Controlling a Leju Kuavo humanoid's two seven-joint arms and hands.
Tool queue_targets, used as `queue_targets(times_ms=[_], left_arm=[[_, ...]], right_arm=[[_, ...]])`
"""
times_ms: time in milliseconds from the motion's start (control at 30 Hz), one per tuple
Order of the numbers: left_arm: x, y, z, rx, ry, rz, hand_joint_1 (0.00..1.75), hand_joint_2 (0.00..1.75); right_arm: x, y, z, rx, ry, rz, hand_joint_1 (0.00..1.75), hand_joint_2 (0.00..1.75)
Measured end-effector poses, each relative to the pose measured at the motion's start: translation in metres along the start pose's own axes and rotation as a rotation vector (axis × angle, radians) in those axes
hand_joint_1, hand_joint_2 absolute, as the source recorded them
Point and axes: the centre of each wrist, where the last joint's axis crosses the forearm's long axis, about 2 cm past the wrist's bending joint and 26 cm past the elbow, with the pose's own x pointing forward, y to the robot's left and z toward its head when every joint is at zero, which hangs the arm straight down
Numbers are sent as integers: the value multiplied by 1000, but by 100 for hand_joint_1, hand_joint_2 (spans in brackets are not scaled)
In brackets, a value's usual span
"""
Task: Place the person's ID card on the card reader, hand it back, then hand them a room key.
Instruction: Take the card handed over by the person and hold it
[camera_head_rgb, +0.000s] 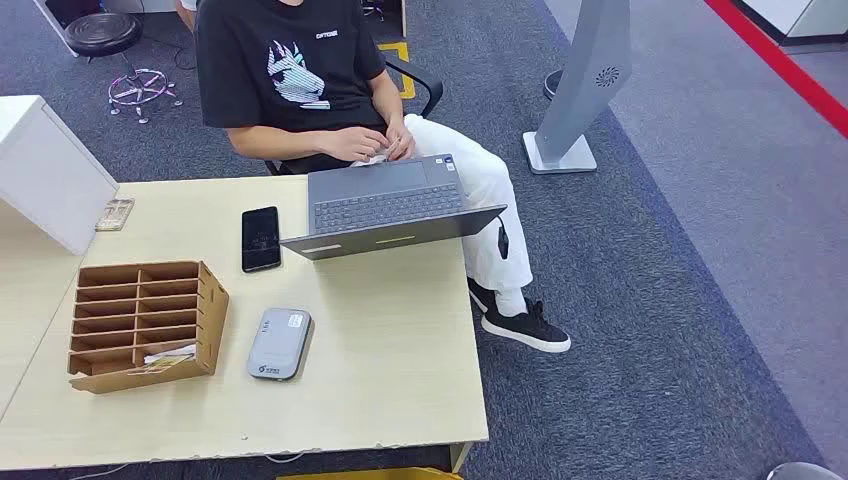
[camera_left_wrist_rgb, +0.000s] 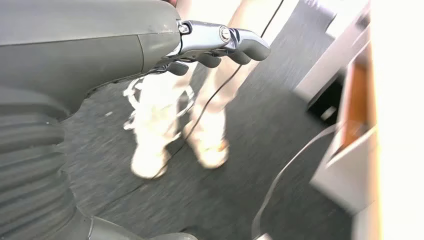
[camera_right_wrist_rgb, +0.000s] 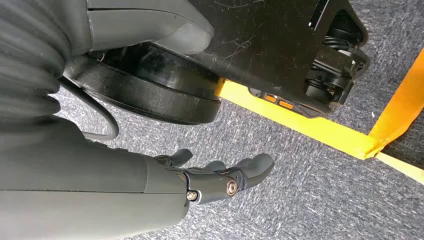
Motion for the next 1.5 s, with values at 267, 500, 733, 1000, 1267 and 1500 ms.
queue_targets(times_ms=[267,500,733,1000,1267,1500], left_arm=[[23,23,-20,138,-141,101,0,175],[89,63,-49,378,-551,260,0,175],[149,87,-65,522,-847,352,0,175],[248,69,-120,505,-1039,404,0,175],[309,37,-149,366,-1071,398,0,175],[348,1,-172,212,-1001,249,0,175]], right_arm=[[-1,0,1,-9,-5,27,0,175],[5,-2,3,-34,-21,134,0,175],[10,-3,4,-40,-44,166,0,175],[21,-6,2,-36,-66,156,0,175],[27,-8,0,-33,-72,151,0,175],[33,-10,-1,-32,-83,160,0,175]])
